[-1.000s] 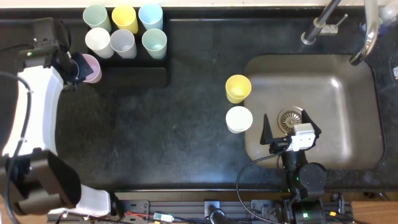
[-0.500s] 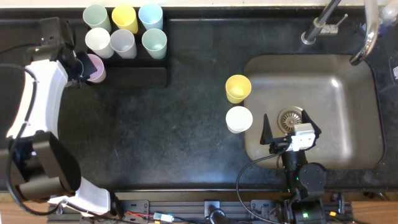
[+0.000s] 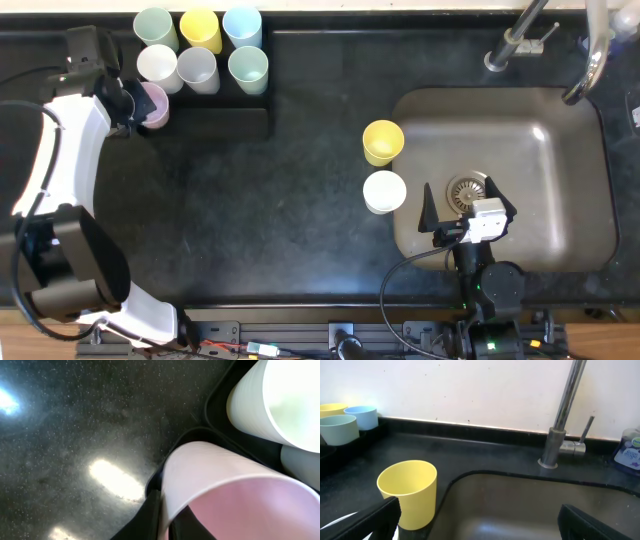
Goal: Store Cups
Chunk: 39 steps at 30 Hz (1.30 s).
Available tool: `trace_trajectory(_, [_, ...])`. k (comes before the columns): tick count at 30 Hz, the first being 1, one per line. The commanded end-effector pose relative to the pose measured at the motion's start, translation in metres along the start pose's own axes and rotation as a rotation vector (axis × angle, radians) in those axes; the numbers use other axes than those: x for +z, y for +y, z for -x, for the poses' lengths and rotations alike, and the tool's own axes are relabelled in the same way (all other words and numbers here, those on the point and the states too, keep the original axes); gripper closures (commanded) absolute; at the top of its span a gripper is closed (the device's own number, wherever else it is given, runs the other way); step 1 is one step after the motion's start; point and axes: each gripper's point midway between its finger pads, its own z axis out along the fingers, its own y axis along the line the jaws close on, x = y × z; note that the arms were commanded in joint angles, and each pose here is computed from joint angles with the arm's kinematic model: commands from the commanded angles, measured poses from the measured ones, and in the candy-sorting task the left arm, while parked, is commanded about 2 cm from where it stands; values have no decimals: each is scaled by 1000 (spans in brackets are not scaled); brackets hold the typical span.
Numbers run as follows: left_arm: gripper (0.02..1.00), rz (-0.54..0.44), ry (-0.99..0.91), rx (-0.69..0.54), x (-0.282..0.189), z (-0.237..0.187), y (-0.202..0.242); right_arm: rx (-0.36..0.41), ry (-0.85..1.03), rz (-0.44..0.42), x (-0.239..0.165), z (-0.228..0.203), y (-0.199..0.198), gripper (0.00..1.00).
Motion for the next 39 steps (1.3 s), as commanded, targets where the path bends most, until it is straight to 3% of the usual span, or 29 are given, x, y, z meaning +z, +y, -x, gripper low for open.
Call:
trace_trajectory(1, [886, -15, 14, 20, 3, -4, -4, 1, -1, -4, 0, -3, -1, 5])
trace_trajectory(12, [781, -26, 19, 19, -4, -6, -5, 1, -1, -4, 0, -3, -1, 5])
trace_trajectory(18, [448, -79, -130, 33, -64, 10, -15, 1, -1, -4, 0, -3, -1, 7])
trace_trajectory(23, [270, -223, -296, 101, -148, 8, -52, 1, -1, -4, 0, -3, -1, 3])
trace_trajectory(27, [178, -325, -299, 186, -197, -25, -101, 1, -1, -4, 0, -3, -1, 3])
trace_trajectory(31, [172, -391, -277, 295, -221, -72, -165, 1, -1, -4, 0, -3, -1, 3])
trace_trajectory(34, [176, -436, -222, 361, -223, -111, -210, 1, -1, -4, 0, -3, -1, 5])
trace_trajectory(39, [178, -432, -67, 427, -197, -172, -262, 1, -1, -4, 0, -3, -1, 3])
